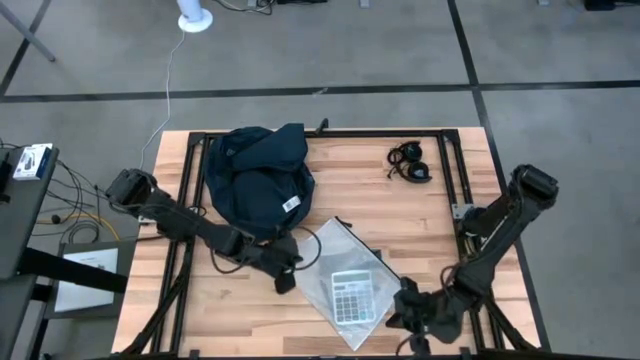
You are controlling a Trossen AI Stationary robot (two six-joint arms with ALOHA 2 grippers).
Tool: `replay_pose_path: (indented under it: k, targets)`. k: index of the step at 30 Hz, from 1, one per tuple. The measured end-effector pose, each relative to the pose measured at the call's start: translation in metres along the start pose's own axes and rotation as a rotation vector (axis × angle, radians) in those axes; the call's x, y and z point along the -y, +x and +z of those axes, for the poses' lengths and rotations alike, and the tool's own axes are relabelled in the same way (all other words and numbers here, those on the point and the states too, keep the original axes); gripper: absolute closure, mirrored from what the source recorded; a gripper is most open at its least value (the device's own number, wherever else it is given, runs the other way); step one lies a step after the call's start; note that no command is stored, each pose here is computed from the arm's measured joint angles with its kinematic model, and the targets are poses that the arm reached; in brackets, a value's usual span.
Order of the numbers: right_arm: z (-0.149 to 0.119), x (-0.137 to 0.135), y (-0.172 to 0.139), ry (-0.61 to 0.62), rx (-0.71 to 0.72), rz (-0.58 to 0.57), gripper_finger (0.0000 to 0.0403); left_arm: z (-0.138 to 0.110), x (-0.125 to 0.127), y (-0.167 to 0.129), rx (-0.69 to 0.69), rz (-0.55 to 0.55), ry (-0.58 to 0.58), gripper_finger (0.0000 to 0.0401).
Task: Unpack backpack
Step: Close the white zip lock bag
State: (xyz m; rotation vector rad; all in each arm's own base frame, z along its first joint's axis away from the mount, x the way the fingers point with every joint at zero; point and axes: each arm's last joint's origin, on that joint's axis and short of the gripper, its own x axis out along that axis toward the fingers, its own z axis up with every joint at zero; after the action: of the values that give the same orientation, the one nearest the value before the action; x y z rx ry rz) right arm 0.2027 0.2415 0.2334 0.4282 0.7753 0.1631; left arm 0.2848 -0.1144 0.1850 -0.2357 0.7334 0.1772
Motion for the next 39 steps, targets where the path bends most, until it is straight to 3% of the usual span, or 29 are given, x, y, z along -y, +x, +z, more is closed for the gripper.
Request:
replay_pose_path:
  k: [7, 13, 18, 23, 29, 33, 36, 39]
  targets:
    - [-0.032, 0.016, 0.002, 0.119, 0.068, -0.122, 0.0403, -0.005, -0.022, 0.015, 0.113, -0.022, 0.005, 0.0401]
    - [-0.048, 0.039, 0.010, 0.226, 0.061, -0.176, 0.0403, -0.027, -0.032, 0.043, -0.008, 0.032, 0.009, 0.0401]
    - [-0.057, 0.053, 0.012, 0.265, 0.040, -0.234, 0.0403, -0.047, -0.017, 0.053, -0.071, 0.020, -0.050, 0.0401]
    - [-0.054, 0.083, 0.011, 0.338, 0.006, -0.482, 0.0403, -0.055, 0.010, 0.050, -0.082, -0.036, -0.096, 0.0401]
    - [-0.037, 0.114, 0.013, 0.325, -0.015, -0.673, 0.0403, -0.062, 0.040, 0.037, -0.070, -0.094, -0.117, 0.0401]
    - [-0.029, 0.117, 0.017, 0.330, -0.002, -0.654, 0.0403, -0.062, 0.052, 0.030, -0.041, -0.108, -0.116, 0.0401]
    - [-0.025, 0.109, 0.022, 0.333, 0.029, -0.562, 0.0403, -0.056, 0.059, 0.028, -0.016, -0.114, -0.144, 0.0401]
    - [-0.021, 0.096, 0.027, 0.317, 0.070, -0.439, 0.0403, -0.049, 0.060, 0.024, 0.008, -0.042, -0.221, 0.0401]
